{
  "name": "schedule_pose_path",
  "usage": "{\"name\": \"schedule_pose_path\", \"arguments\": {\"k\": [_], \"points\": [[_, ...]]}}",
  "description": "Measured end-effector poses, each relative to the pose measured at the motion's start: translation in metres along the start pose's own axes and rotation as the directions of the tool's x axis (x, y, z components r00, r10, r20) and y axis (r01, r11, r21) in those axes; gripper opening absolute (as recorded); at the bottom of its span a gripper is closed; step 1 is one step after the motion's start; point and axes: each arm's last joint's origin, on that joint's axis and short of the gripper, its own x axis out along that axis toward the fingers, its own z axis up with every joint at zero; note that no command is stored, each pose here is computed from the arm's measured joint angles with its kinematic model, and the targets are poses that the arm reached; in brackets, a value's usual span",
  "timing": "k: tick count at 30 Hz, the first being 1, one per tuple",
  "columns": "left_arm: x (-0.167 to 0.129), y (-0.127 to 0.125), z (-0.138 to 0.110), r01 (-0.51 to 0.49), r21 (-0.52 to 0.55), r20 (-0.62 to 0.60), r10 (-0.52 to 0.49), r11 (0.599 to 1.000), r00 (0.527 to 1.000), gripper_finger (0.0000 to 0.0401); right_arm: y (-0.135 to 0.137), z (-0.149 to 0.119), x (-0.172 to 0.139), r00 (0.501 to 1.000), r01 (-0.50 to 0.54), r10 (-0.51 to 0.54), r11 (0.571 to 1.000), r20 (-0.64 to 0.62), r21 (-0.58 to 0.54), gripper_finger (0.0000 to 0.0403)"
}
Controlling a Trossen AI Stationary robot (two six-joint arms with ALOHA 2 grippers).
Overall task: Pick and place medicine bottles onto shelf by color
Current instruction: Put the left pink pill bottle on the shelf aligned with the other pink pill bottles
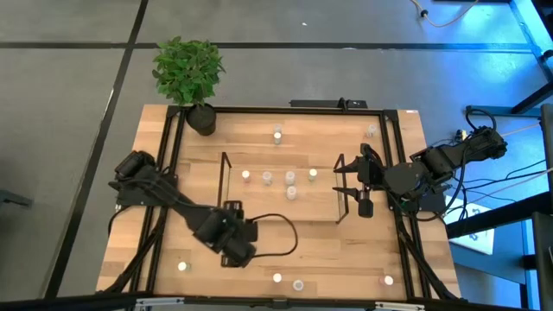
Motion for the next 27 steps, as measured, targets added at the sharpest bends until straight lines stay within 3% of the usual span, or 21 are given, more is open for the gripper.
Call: {"name": "schedule_pose_path", "arguments": {"k": [9, 15, 21, 24, 27], "points": [[-0.014, -0.024, -0.026, -0.014, -0.047, 0.001, 0.014, 0.999, 1.0, 0.0312, 0.0, 0.0, 0.0, 1.0, 0.0, 0.0, 1.0, 0.0, 0.0, 0.0225], [-0.019, -0.032, -0.037, -0.056, -0.069, 0.026, 0.058, 0.996, 0.998, 0.0312, 0.0, 0.0, 0.0, 1.0, 0.0, 0.0, 0.987, 0.0, -0.158, 0.0225], [-0.021, -0.035, -0.043, -0.079, -0.089, 0.033, 0.082, 0.993, 0.996, 0.0312, 0.001, 0.004, 0.0, 0.999, -0.007, 0.011, 0.994, 0.034, -0.106, 0.0225], [-0.022, -0.037, -0.045, -0.079, -0.084, 0.037, 0.082, 0.993, 0.996, 0.0312, 0.005, 0.005, -0.001, 0.989, -0.138, 0.143, 0.978, 0.025, -0.157, 0.0225], [-0.022, -0.036, -0.045, -0.088, -0.084, 0.048, 0.092, 0.993, 0.995, 0.0312, 0.017, 0.004, 0.002, 0.947, -0.314, 0.321, 0.92, -0.011, -0.236, 0.0225]]}}
